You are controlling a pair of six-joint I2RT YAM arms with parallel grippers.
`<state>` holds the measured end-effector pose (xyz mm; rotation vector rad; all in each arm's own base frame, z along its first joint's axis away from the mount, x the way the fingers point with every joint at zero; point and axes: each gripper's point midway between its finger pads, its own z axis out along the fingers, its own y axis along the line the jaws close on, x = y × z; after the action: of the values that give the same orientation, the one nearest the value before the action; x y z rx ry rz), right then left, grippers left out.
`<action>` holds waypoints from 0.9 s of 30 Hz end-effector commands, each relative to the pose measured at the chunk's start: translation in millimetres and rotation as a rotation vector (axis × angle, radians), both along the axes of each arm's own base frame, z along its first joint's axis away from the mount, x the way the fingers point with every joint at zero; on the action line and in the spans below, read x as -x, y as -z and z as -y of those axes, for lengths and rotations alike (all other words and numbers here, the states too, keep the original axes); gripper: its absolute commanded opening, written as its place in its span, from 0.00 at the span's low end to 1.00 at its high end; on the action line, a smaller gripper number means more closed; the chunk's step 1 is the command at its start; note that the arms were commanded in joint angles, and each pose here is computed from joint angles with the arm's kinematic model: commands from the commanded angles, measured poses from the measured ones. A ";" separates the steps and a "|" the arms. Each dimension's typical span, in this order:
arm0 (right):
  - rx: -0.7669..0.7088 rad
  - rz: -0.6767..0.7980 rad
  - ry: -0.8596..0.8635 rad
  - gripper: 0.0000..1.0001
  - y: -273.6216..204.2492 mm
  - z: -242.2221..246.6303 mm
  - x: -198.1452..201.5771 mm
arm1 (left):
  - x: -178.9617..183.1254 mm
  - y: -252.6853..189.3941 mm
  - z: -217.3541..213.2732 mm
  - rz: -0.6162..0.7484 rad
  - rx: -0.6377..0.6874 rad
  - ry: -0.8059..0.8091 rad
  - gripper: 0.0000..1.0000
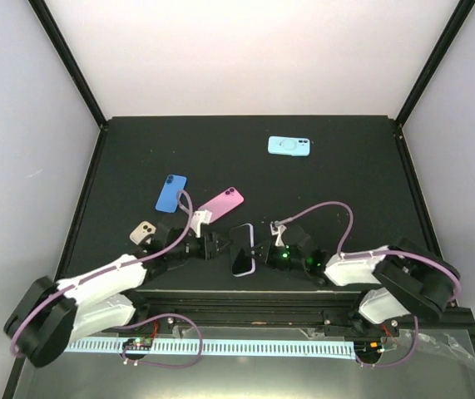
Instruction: Put the phone into the phone case
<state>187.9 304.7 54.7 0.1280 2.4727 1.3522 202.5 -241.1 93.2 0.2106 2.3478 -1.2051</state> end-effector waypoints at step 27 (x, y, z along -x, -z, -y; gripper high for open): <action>-0.676 0.483 -0.245 0.09 -232.6 21.2 66.6 | 49.4 -192.9 -13.5 0.302 0.654 0.226 0.77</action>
<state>137.2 283.6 230.2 -0.2229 1.8427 1.8254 165.6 -231.2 252.4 0.3220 1.7655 -1.7717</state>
